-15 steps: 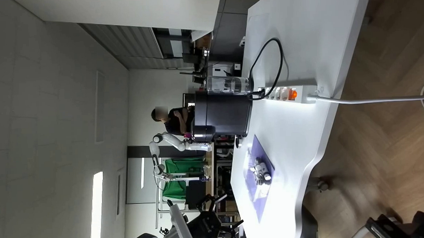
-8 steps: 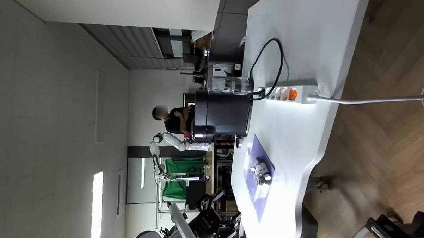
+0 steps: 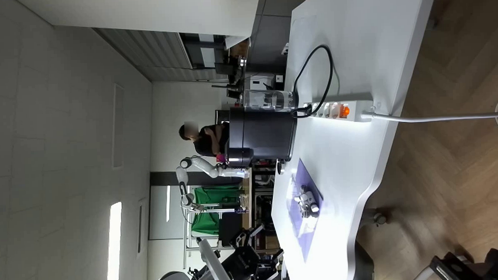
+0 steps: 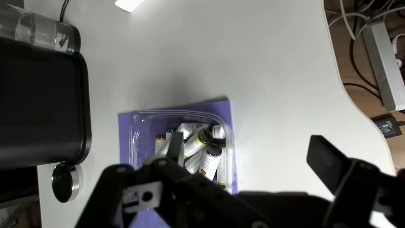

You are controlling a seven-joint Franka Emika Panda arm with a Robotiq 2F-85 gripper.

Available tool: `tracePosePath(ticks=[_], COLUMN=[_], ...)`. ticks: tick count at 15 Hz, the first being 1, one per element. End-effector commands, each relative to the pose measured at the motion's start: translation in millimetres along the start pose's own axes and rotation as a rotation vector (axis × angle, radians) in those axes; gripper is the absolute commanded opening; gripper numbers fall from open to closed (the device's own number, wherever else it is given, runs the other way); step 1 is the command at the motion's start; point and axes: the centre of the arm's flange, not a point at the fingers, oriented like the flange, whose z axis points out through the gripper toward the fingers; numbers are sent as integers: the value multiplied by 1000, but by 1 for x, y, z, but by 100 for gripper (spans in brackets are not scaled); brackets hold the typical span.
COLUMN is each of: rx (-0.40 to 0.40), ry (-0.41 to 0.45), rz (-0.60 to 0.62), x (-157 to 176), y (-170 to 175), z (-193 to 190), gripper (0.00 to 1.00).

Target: Close the plastic container.

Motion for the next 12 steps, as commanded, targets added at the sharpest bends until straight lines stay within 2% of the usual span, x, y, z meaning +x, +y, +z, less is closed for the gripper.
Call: tracePosePath(ticks=[1, 7, 12], rx=[-28, -117, -116], ry=[3, 61, 110], rz=[-31, -185, -280], x=[12, 67, 119], y=[4, 12, 7], z=[9, 27, 49], gripper=[100, 100, 100])
